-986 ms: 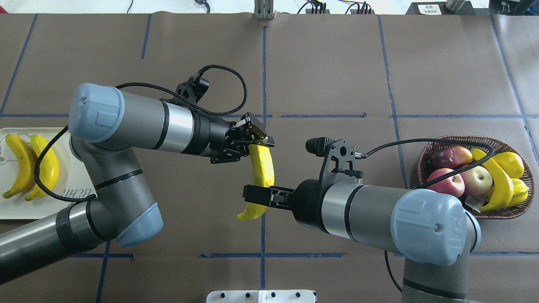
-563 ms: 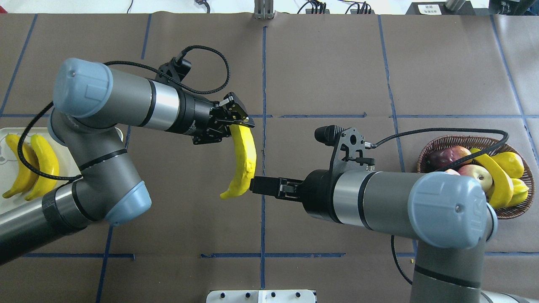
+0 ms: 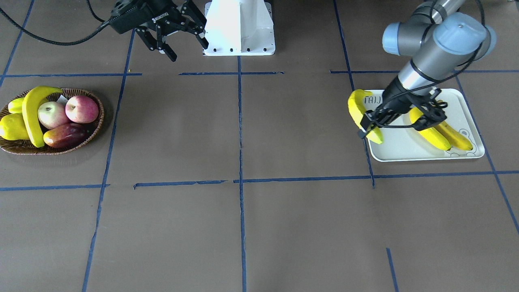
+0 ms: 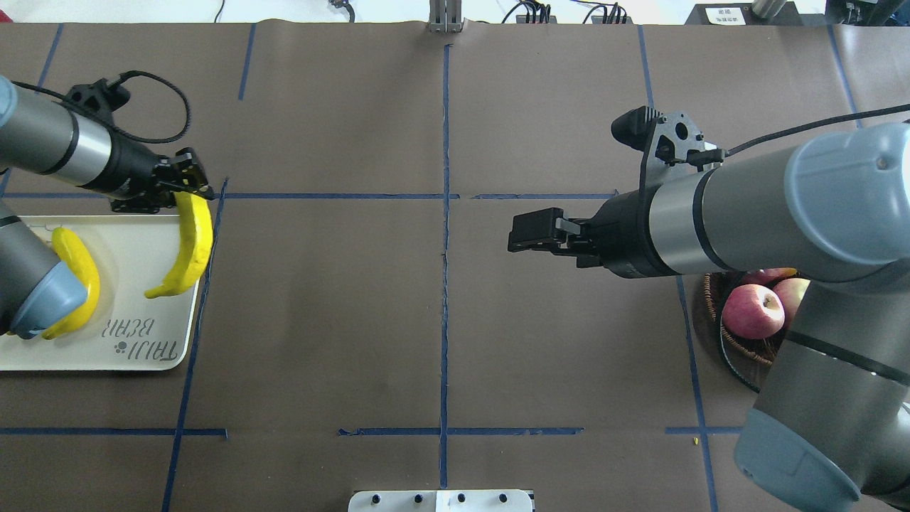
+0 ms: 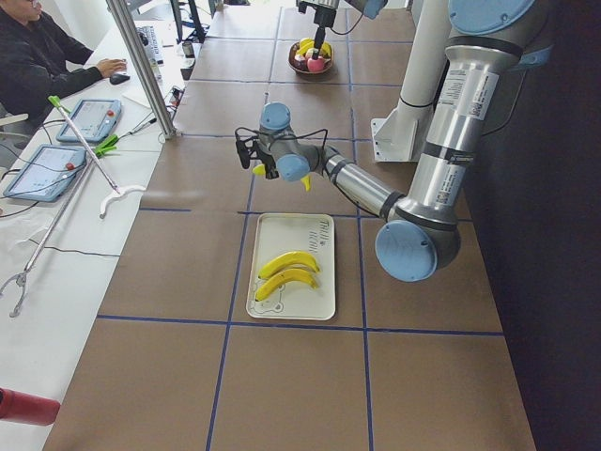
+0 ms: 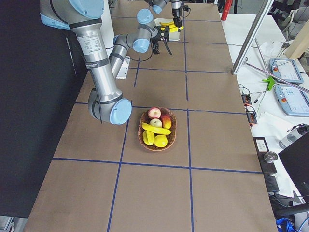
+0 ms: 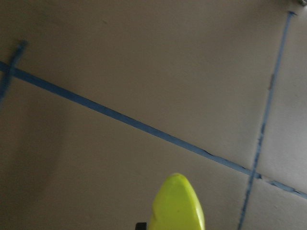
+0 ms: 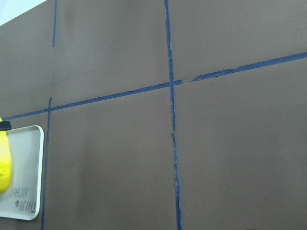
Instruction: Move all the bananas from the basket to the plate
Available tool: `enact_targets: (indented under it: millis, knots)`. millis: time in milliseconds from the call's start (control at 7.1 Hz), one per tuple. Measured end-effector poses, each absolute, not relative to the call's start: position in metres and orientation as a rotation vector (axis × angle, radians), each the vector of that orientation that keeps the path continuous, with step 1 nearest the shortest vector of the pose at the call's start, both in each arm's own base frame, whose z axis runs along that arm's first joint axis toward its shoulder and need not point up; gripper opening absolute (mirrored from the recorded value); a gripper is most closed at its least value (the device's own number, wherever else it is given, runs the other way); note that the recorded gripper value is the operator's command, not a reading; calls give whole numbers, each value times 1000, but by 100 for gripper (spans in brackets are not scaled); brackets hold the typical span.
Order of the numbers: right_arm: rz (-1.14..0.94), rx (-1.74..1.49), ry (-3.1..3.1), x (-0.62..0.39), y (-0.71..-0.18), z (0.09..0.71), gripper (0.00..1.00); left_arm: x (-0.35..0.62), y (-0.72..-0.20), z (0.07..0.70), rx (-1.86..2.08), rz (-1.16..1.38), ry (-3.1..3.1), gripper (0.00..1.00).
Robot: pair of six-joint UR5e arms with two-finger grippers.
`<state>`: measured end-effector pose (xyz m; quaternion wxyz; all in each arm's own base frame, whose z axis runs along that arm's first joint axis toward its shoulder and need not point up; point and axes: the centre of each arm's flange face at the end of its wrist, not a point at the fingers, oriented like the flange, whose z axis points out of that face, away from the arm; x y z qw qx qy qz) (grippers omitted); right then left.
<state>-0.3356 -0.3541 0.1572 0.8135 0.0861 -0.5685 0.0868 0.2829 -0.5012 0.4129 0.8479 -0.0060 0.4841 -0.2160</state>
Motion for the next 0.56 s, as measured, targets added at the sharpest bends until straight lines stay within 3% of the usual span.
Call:
enact_targets:
  millis: [563]
  knots:
    - [172,193,-1139,-321,-370,170,100,259,-491,524,-19,-523,827,0]
